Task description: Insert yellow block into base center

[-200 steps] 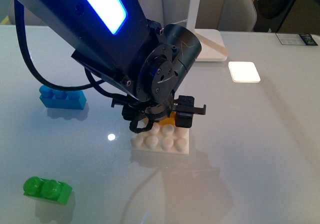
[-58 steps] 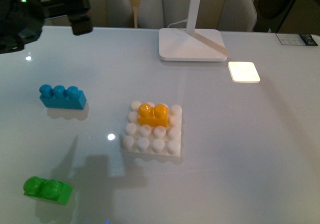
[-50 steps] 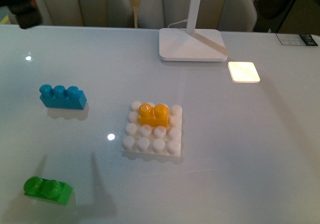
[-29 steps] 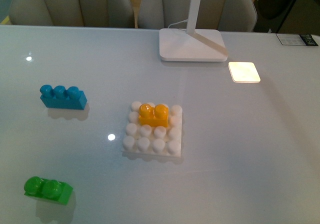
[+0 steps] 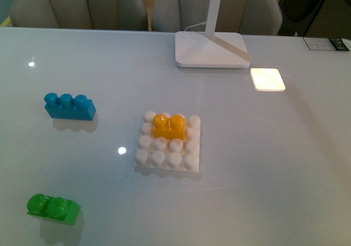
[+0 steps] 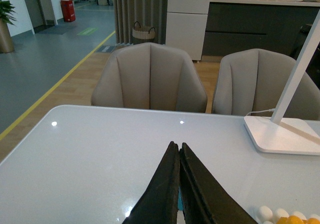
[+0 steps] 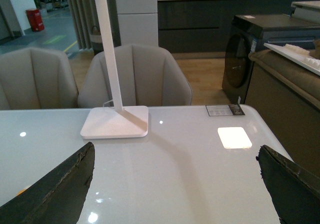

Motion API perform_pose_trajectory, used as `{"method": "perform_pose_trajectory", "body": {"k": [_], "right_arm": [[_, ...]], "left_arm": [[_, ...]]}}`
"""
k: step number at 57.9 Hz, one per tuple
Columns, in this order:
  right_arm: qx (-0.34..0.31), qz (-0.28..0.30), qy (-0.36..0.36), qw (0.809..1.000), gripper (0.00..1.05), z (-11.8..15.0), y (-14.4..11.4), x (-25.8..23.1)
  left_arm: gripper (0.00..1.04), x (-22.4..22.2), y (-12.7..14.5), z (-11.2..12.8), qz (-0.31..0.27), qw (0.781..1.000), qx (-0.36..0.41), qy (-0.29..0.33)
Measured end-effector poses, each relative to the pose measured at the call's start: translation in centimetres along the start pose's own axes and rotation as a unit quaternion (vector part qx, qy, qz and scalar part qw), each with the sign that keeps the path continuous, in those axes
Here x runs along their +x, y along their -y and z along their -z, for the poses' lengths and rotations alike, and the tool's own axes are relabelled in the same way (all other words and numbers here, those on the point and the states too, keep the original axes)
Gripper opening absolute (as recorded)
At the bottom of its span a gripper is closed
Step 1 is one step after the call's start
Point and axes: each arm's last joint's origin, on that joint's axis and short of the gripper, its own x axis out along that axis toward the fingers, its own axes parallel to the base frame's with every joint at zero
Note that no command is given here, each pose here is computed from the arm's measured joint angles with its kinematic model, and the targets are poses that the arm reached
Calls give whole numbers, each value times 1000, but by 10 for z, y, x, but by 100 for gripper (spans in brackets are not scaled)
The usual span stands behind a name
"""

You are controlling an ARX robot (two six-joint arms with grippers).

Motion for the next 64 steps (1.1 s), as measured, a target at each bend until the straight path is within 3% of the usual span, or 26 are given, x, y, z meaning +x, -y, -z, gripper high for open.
{"method": "perform_pose_trajectory", "body": {"k": [64], "right_arm": [[0,0,0,1000,96,0,0,0]], "left_arm": [[3,-44,0,-3,0,1000,0,6]]}}
